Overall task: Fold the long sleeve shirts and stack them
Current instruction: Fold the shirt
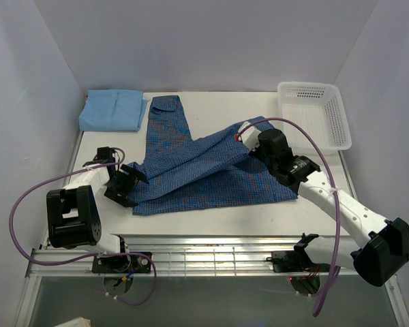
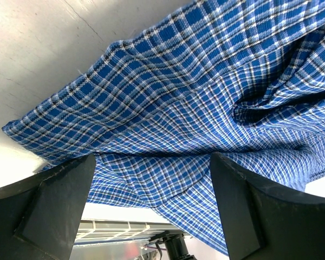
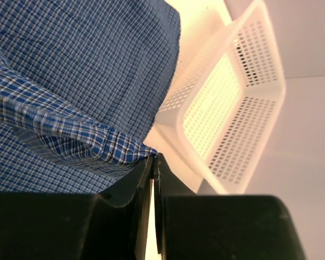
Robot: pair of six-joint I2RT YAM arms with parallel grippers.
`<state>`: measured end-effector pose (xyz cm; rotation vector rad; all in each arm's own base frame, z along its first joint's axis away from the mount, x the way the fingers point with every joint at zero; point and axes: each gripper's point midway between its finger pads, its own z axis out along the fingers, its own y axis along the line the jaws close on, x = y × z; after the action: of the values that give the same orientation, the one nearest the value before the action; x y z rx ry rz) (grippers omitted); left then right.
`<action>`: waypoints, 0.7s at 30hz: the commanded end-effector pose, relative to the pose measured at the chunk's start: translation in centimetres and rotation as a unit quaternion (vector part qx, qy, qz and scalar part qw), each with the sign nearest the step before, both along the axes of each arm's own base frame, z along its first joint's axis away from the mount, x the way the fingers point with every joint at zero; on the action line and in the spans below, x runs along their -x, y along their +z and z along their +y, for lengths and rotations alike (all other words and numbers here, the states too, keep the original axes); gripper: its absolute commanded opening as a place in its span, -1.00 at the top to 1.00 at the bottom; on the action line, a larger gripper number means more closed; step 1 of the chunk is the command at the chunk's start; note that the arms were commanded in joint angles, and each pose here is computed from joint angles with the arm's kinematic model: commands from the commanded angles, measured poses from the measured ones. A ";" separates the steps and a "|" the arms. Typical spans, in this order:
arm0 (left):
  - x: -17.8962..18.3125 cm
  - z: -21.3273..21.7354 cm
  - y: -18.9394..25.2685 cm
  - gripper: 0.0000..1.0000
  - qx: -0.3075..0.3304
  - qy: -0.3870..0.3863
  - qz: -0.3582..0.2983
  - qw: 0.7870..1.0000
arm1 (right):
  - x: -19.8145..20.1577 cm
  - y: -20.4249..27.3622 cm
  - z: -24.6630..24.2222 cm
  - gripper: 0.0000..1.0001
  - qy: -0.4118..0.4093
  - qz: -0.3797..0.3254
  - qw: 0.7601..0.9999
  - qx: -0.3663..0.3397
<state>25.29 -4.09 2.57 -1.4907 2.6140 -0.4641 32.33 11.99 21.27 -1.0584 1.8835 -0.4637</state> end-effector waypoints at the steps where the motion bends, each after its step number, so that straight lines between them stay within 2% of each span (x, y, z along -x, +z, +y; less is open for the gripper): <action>1: -1.1 1.9 -0.4 -0.96 -0.045 0.015 -0.023 0.999 | -1.2 3.3 -0.9 0.85 -0.004 -0.073 0.997 0.019; 6: -0.8 1.7 -0.6 -0.96 -0.041 0.018 -0.020 0.999 | -1.3 4.0 -1.9 0.85 -0.023 -0.100 0.994 0.029; 9: -0.5 1.7 -0.8 -0.96 -0.040 0.018 -0.016 0.999 | -0.7 3.0 -2.2 0.85 -0.020 -0.103 0.994 0.025; 14: -0.5 1.6 -0.9 -0.96 -0.039 0.016 -0.014 0.999 | 0.5 -1.7 -4.1 0.81 -0.052 -0.074 0.995 0.043; 20: -0.3 1.3 -1.1 -0.96 -0.031 0.011 -0.009 0.999 | 2.5 -6.2 -6.0 0.46 -0.107 -0.036 0.993 0.037; 21: -0.4 1.3 -1.1 -0.96 -0.030 0.011 -0.010 0.999 | 2.8 -6.5 -6.0 0.32 -0.111 -0.025 0.993 0.032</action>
<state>25.30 -4.02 2.54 -1.5198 2.5968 -0.4685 29.46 6.66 13.67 -1.0336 1.9399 -0.6757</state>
